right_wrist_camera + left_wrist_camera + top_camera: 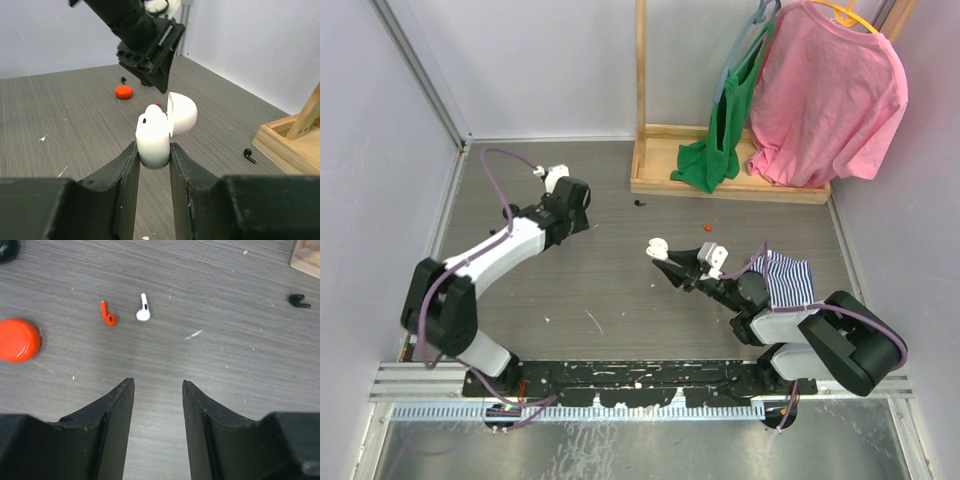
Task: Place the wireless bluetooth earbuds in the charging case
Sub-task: Pick up the earbud from the center of the board.
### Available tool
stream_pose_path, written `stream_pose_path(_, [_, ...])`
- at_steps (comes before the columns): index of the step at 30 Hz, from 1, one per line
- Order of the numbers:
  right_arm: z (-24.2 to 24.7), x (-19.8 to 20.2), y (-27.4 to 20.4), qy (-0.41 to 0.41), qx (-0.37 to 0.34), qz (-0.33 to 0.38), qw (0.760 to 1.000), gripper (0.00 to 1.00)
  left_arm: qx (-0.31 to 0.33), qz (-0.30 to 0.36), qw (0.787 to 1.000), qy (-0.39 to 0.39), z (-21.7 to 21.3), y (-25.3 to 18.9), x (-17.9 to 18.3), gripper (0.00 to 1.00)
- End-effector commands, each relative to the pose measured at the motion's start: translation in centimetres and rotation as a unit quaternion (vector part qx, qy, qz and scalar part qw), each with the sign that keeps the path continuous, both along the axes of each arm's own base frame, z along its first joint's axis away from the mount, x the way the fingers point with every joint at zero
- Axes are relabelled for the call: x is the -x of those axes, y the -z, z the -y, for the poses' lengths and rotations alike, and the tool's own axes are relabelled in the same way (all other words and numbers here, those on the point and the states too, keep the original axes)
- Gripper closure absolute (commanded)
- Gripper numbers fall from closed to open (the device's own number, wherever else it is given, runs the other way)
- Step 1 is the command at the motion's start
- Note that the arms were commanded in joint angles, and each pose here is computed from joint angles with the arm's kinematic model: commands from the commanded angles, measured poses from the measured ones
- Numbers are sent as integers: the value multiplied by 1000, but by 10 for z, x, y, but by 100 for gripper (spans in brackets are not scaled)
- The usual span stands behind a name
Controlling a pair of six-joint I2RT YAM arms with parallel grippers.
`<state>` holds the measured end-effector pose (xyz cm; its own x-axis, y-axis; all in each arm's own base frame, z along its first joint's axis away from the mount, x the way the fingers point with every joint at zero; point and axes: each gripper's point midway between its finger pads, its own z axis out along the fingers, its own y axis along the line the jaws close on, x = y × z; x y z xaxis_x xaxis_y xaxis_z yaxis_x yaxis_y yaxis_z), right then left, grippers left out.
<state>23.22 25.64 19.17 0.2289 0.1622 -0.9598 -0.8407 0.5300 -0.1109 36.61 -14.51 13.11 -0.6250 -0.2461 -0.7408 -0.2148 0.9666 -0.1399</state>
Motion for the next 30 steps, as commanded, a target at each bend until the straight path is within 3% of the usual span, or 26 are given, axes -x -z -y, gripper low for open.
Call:
stream_pose_path(1, [4,-1,-19,14,-18,43,999,92,0,7,1000,0,0,-1,-41,56])
stream_pose_path(13, [6,-4,-17,26,-7,45,999,92,-5,-73,997,-22,-23,54,-100,60])
stream_pose_path(30, [6,-7,-16,30,-1,44,999,92,-11,-153,988,-9,-23,95,-96,73])
